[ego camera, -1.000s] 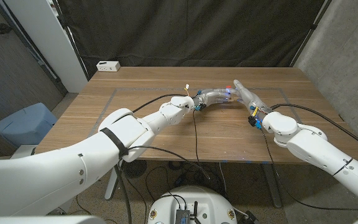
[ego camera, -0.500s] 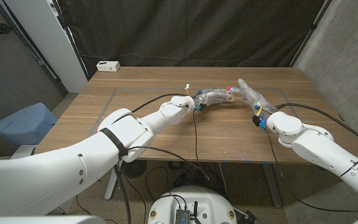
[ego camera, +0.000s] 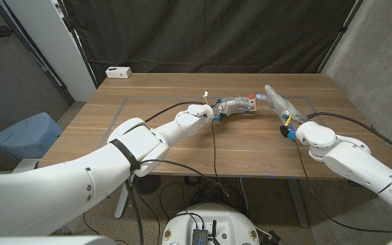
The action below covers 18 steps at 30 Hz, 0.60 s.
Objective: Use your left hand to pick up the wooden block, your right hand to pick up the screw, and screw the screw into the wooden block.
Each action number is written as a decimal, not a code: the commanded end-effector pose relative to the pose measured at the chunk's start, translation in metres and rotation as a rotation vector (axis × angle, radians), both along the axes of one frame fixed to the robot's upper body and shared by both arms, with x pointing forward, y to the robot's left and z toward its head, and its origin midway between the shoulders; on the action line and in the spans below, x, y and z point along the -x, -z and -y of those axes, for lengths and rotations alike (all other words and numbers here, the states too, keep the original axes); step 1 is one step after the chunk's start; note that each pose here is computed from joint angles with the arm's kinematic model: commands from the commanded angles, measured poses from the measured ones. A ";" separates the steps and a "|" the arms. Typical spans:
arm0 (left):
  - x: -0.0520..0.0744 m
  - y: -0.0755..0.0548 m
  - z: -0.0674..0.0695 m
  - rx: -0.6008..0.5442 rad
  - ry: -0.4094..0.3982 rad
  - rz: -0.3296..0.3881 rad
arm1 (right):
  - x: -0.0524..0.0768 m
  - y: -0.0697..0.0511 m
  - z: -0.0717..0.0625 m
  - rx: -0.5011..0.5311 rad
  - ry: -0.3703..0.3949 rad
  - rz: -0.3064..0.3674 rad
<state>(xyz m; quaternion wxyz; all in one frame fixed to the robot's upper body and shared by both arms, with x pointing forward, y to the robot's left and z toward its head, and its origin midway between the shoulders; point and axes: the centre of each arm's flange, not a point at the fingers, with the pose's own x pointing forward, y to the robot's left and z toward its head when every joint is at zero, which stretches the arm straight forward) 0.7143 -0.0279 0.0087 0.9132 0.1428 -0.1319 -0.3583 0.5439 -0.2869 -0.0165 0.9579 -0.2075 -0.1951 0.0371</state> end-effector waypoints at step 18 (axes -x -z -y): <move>0.002 -0.001 0.000 -0.006 0.024 0.028 | -0.012 -0.013 0.012 0.018 -0.013 -0.004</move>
